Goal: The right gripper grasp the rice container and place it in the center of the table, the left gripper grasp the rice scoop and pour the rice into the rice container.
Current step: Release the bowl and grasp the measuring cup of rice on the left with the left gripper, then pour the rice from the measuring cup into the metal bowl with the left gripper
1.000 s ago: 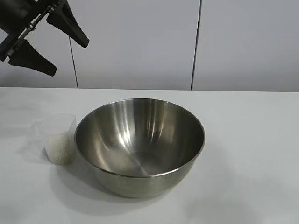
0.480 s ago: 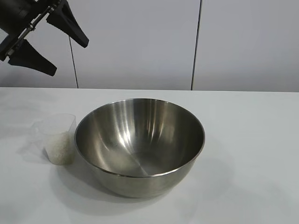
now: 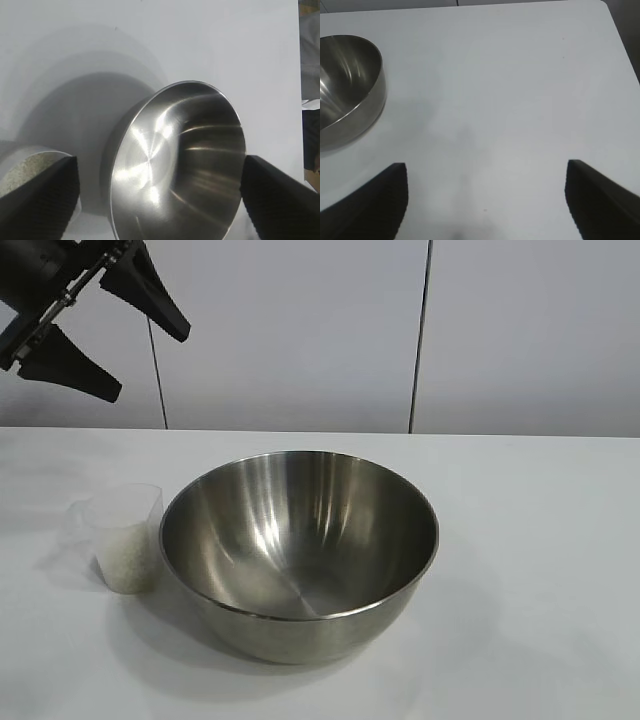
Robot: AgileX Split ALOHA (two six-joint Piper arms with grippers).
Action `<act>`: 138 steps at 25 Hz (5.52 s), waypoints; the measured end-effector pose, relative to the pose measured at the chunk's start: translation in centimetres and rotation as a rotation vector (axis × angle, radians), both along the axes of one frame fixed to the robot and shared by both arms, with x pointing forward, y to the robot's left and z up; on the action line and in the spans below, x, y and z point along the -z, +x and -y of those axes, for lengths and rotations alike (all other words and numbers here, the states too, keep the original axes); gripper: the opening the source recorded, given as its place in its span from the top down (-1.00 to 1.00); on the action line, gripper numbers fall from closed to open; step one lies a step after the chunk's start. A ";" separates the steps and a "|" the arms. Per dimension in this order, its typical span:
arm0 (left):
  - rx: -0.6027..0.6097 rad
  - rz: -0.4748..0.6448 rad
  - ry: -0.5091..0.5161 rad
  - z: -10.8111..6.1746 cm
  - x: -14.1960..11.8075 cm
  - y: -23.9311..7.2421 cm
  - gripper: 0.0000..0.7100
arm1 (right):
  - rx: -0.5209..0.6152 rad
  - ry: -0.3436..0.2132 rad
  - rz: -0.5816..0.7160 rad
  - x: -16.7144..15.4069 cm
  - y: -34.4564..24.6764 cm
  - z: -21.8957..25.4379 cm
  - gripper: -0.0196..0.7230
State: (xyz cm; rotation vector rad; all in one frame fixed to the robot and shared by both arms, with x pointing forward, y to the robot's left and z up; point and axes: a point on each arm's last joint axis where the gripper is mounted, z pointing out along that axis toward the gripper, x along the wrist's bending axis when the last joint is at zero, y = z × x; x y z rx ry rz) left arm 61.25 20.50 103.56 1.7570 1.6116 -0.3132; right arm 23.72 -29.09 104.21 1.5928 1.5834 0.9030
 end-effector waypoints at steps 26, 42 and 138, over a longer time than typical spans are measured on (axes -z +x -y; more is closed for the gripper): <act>-0.374 1.120 0.682 -3.5 5.2 -11.7 -0.58 | 0.000 -0.001 0.000 0.0 0.0 0.0 -0.63; -0.206 0.802 0.702 -4.3 17.8 -15.8 -0.53 | 0.000 -0.001 0.000 0.0 0.0 0.0 -0.61; 1.010 1.588 1.084 9.6 5.7 -7.7 0.99 | 0.002 -0.003 0.000 0.0 0.0 0.0 -0.61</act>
